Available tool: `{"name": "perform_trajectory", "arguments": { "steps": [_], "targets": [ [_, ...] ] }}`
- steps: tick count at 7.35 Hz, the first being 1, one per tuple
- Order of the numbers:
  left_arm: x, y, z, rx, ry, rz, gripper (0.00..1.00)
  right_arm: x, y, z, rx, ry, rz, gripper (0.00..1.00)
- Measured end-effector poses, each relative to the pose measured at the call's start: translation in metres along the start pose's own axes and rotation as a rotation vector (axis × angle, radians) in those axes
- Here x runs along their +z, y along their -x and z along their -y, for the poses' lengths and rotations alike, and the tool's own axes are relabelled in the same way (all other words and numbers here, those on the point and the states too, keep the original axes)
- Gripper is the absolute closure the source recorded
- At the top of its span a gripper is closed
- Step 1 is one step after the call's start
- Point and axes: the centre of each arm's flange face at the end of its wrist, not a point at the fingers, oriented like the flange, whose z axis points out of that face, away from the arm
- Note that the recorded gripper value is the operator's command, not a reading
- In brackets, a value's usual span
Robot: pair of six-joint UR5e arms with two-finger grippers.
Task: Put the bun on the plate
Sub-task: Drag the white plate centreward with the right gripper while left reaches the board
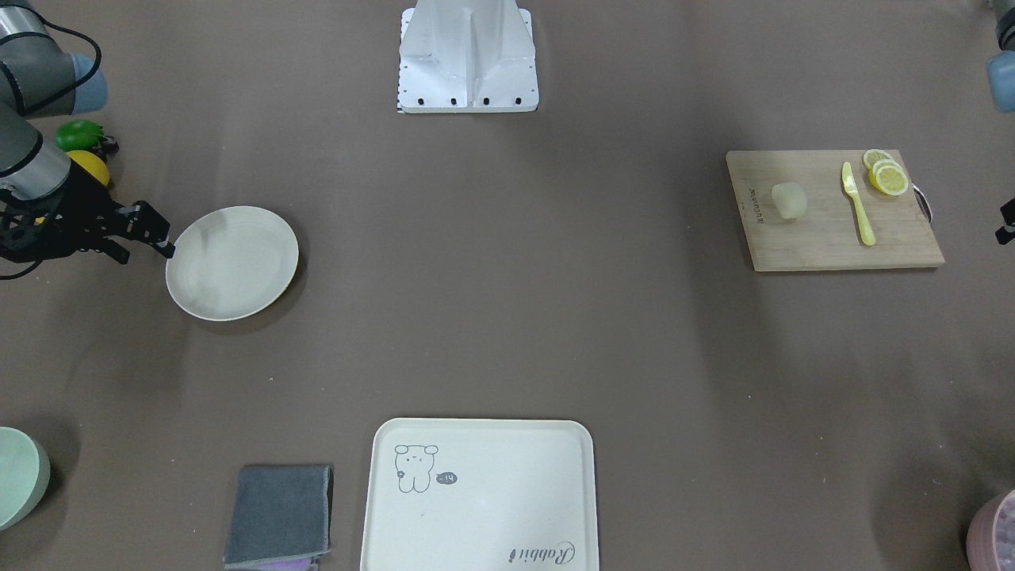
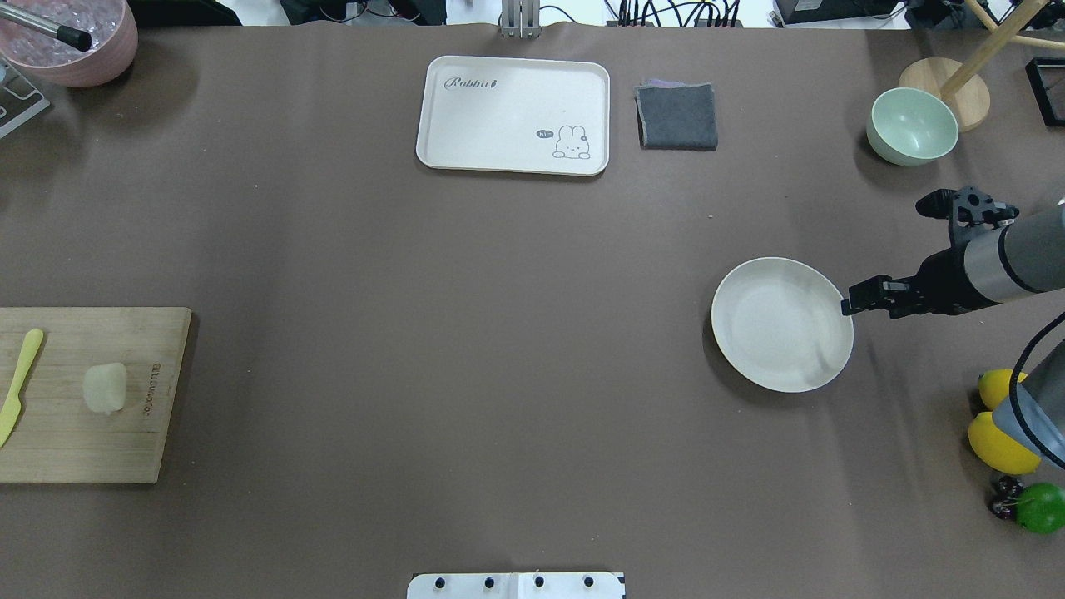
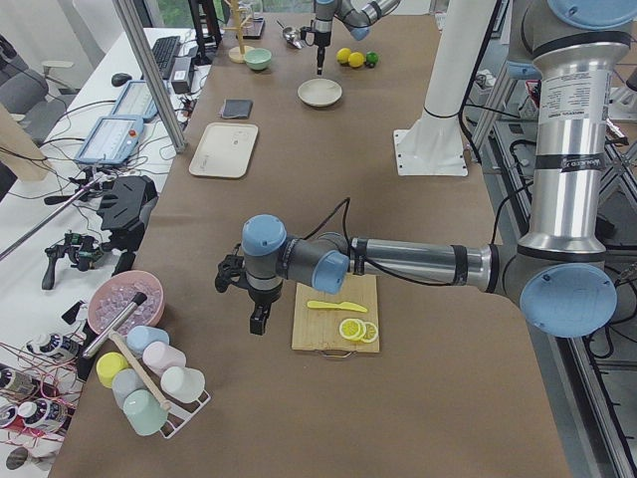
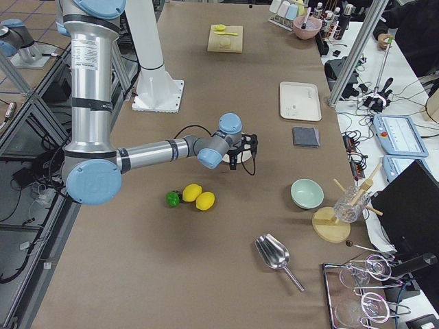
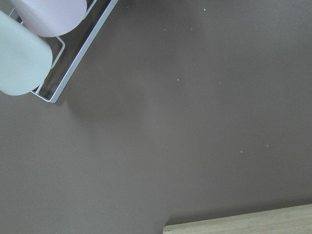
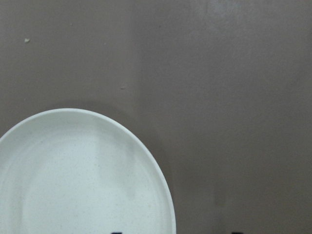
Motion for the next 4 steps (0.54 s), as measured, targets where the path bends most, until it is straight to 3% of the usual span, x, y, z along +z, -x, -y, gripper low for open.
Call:
{"name": "perform_trajectory", "arguments": {
  "steps": [3, 4],
  "targets": [
    [-0.001, -0.001, 0.0, 0.002, -0.002, 0.0, 0.02, 0.023, 0.005, -0.006, -0.015, 0.021, -0.021, 0.54],
    [-0.001, -0.001, 0.001, 0.002, -0.002, 0.0, 0.02, 0.028, 0.003, -0.004, -0.012, 0.025, -0.027, 0.87]
  ]
}}
